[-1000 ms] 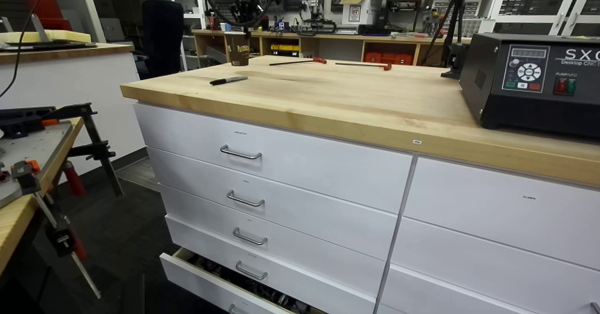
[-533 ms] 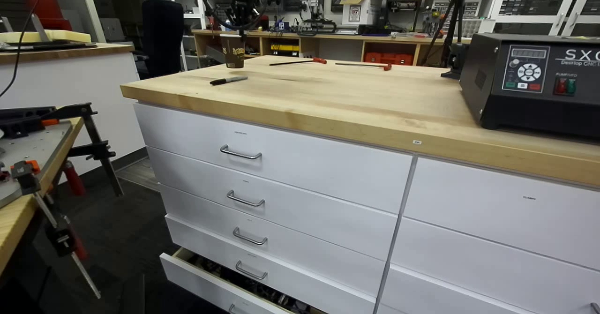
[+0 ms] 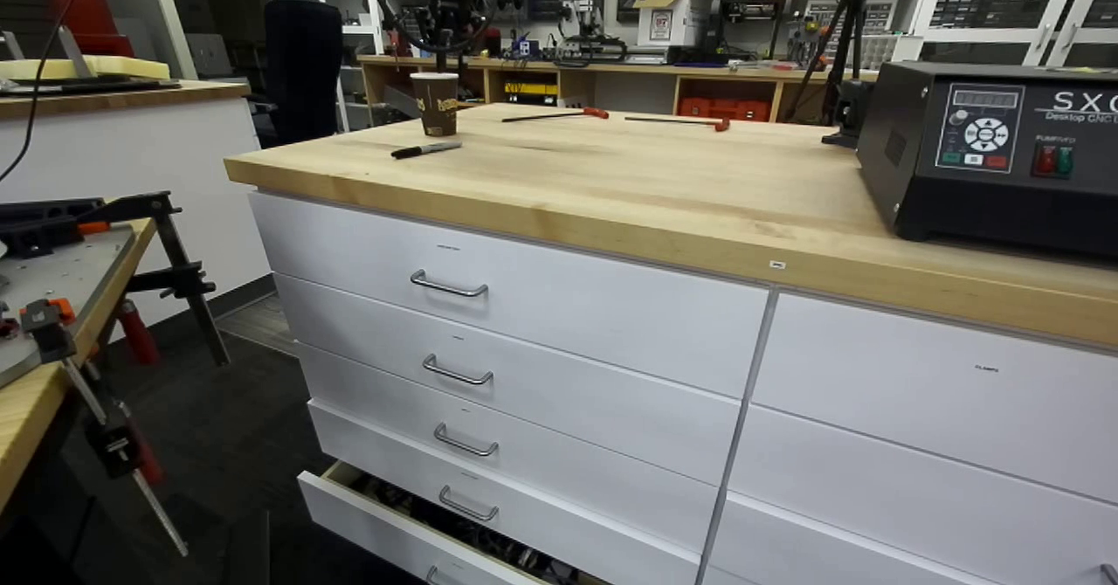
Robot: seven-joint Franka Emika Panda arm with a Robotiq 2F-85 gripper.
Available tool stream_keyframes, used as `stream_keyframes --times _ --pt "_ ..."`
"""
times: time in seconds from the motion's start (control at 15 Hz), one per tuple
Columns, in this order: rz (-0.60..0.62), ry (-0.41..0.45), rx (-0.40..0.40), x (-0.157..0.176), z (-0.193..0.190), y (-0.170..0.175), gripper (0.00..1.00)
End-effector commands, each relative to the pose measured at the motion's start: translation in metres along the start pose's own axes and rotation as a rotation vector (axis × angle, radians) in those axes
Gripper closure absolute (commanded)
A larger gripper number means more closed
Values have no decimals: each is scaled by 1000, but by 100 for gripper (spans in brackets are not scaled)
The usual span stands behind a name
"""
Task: Move the cup to the left side of the black sharpie and put the sharpie in it
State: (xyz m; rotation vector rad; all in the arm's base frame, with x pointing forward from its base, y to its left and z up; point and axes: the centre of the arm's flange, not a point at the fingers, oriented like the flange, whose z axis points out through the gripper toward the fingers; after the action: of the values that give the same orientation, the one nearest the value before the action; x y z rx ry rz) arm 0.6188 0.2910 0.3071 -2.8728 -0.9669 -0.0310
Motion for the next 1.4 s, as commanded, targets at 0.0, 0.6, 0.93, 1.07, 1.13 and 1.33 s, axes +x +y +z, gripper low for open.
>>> stream_keyframes --times 0.0,0.6,0.93,1.07,1.13,1.33 --pt "-7 9 -17 -29 -37 3 20" --pt "2 -163 -64 -66 -60 29 0" --pt "34 -172 -87 -89 -39 42 0" --pt "42 -177 -84 -95 -26 50 0" --pt "46 -185 -79 -99 -18 53 0" --pt "62 -191 -81 -112 10 60 0"
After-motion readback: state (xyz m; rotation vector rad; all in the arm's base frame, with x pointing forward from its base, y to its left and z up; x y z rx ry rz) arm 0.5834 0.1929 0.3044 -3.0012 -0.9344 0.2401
